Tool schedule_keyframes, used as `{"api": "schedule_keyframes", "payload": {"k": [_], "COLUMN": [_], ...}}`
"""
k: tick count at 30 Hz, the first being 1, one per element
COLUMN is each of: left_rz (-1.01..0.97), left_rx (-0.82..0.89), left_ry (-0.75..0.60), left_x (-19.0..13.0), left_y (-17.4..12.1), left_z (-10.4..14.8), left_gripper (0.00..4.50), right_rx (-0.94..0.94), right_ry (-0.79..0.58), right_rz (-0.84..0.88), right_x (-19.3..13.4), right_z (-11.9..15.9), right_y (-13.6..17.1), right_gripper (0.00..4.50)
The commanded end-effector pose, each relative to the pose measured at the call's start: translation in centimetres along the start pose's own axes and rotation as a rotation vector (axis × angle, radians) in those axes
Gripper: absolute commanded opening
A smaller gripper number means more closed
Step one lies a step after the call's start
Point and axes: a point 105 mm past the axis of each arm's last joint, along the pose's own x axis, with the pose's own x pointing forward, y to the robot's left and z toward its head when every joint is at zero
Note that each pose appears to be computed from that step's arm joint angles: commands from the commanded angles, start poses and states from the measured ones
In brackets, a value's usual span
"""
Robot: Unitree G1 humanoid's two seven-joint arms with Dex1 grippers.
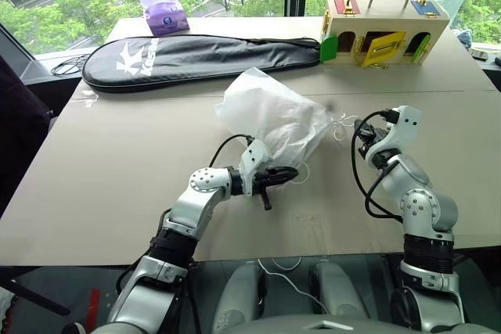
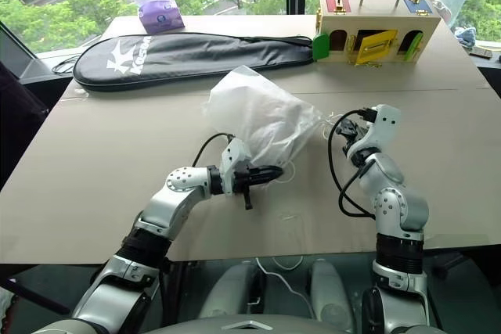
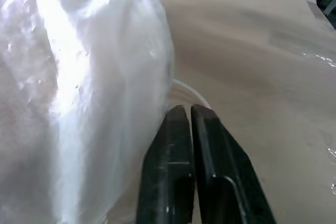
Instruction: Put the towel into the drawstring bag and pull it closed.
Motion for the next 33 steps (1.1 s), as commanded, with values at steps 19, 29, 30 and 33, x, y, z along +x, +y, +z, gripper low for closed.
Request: {"api": "schedule_keyframes", "payload": {"k": [19, 29, 30, 33], "left_rz": [-0.090, -0.205, -0.210, -0.228], "left_rx": [0.261, 0.197, 0.199, 0.198], "left_ry": [0.218, 0.282, 0.273, 0.227], "left_x": [-0.7, -2.0, -2.0, -2.0], "left_y": [-0.3, -1.3, -1.3, -1.5], "left_z": [-3.3, -4.4, -4.2, -3.3], "left_gripper": [3.30, 3.30, 3.30, 3.30], "right_rx": [-0.013, -0.015, -0.015, -0.015], "right_ry": [-0.051, -0.052, -0.051, -0.051], "right_rz": [0.031, 0.028, 0.028, 0.029], "right_x": [-0.2, -0.3, -0.3, -0.3], "right_z": [1.2, 1.3, 1.3, 1.2], "right_y": [0.9, 0.8, 0.8, 0.8], "right_gripper": [0.00, 0.00, 0.00, 0.00]}}
